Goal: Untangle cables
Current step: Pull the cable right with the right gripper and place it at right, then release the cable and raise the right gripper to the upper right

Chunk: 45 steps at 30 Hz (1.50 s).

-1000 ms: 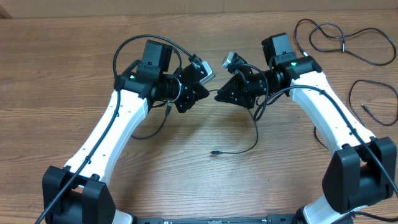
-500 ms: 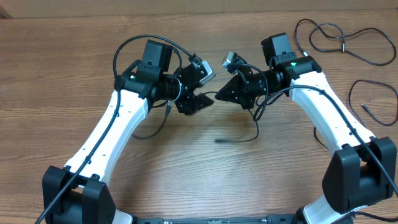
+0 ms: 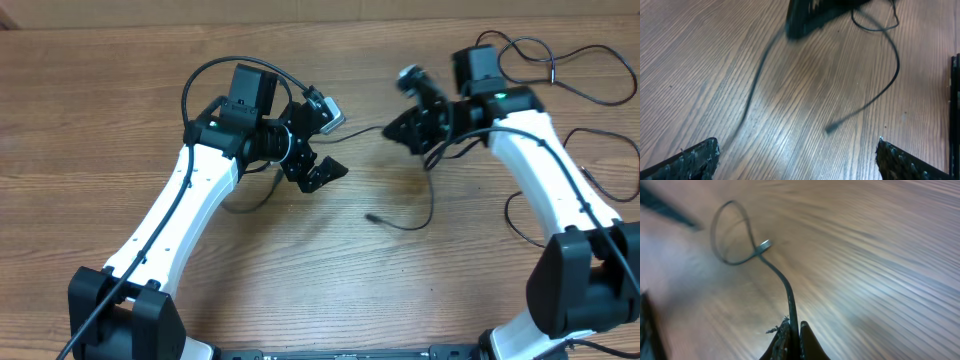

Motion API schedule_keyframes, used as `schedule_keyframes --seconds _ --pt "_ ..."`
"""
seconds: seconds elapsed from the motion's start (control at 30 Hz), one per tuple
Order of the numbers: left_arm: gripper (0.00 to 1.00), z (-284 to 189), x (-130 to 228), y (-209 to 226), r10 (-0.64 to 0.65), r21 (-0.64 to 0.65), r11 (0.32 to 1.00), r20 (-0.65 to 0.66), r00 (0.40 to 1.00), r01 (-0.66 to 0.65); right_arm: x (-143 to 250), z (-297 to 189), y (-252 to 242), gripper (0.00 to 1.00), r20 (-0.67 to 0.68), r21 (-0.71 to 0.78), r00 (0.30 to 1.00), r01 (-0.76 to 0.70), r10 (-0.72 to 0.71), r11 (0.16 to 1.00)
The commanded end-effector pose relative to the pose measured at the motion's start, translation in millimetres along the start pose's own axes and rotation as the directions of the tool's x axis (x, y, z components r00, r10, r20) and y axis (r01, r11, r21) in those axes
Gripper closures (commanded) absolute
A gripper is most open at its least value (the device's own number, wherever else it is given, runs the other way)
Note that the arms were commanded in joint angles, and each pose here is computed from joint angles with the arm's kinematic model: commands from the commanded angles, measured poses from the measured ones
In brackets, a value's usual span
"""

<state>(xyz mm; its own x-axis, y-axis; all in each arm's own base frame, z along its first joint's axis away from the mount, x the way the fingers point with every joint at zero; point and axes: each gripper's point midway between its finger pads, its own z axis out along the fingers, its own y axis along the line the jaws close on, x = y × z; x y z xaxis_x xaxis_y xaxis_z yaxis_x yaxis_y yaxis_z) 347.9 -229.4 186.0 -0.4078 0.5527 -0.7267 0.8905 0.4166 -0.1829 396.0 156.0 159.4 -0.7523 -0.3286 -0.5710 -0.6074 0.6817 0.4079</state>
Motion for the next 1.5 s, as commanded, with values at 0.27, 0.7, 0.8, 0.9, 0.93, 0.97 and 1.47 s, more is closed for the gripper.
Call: schedule_keyframes --seconds 0.27,0.7,0.8,0.9,0.93,0.97,1.47 --pt "0.0 -6.4 -2.2 3.6 -0.008 -0.034 0.999 0.003 1.0 0.008 -47.3 -139.2 -65.5 0.96 0.315 0.214 0.924 -0.293 0.218 0.932" --pt "0.0 -6.2 -1.4 3.4 -0.01 -0.033 0.999 0.001 1.0 0.01 -41.2 -300.7 -82.3 0.96 0.636 0.322 0.742 -0.503 0.21 0.802" --pt "0.0 -6.2 -1.3 3.5 -0.01 -0.033 0.999 0.0 1.0 0.01 -28.4 -328.1 -90.3 0.96 0.678 0.346 0.707 -0.547 0.199 0.763" --pt "0.0 -6.2 -1.4 3.5 -0.01 -0.033 0.999 0.001 1.0 0.01 -12.2 -351.0 -102.1 0.96 0.712 0.359 0.672 -0.598 0.204 0.716" --pt "0.0 -6.2 -1.4 3.5 -0.01 -0.033 0.999 0.001 1.0 0.01 -6.7 -357.5 -106.2 0.96 0.725 0.355 0.655 -0.621 0.213 0.699" --pt "0.0 -6.2 -1.4 3.5 -0.01 -0.033 0.999 0.001 1.0 0.01 -1.4 -363.8 -110.0 0.96 0.736 0.352 0.64 -0.641 0.221 0.682" --pt "0.0 -6.2 -1.4 3.5 -0.01 -0.033 0.999 0.001 1.0 0.01 75.8 -463.7 -150.0 0.96 0.863 0.394 0.486 -0.819 0.139 0.417"
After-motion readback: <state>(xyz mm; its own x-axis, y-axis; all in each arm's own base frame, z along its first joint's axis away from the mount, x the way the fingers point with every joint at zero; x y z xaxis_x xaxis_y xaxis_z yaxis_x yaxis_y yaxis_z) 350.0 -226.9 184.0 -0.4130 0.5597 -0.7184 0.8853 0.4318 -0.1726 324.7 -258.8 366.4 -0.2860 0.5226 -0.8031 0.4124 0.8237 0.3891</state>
